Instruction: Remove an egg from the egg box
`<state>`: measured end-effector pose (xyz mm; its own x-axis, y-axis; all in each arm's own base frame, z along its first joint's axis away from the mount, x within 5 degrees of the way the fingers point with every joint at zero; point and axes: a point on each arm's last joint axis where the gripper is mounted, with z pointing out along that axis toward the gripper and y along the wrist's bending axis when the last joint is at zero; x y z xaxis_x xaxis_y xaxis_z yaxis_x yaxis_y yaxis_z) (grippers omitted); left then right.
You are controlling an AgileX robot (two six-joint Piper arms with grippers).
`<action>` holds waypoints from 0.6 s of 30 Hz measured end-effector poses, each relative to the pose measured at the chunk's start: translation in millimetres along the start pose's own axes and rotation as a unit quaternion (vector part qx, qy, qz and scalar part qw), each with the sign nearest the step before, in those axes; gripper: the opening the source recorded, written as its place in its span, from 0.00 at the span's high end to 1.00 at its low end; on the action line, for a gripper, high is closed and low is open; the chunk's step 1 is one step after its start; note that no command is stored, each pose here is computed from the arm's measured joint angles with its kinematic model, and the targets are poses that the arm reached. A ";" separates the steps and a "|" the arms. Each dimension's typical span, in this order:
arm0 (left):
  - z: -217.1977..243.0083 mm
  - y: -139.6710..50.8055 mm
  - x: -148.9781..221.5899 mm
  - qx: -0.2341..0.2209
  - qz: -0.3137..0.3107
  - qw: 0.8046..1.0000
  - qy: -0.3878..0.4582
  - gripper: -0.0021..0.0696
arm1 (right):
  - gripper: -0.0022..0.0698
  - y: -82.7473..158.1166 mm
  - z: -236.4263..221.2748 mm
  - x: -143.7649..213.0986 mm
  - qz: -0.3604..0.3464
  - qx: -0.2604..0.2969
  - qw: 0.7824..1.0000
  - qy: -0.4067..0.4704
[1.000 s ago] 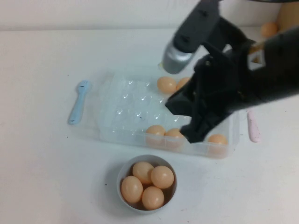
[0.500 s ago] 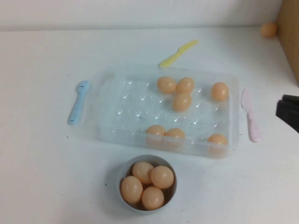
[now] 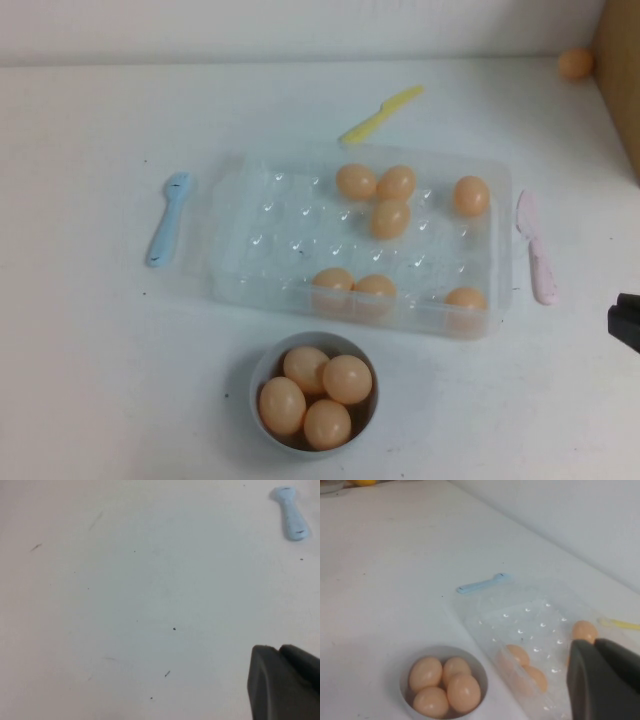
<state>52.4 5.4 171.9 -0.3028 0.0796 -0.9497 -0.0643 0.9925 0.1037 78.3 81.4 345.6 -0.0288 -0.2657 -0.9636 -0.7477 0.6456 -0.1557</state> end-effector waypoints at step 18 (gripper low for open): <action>0.0 0.0 0.0 0.000 0.000 1.000 0.000 0.98 | 0.99 -15.1 0.3 92.0 0.080 0.166 0.982 -0.046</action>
<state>52.4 5.4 171.9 -0.3028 0.0796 -0.9497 -0.0643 0.9925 0.1037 87.1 47.4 259.2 -0.0574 -0.0861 -0.9946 -0.4809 0.8755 -0.0481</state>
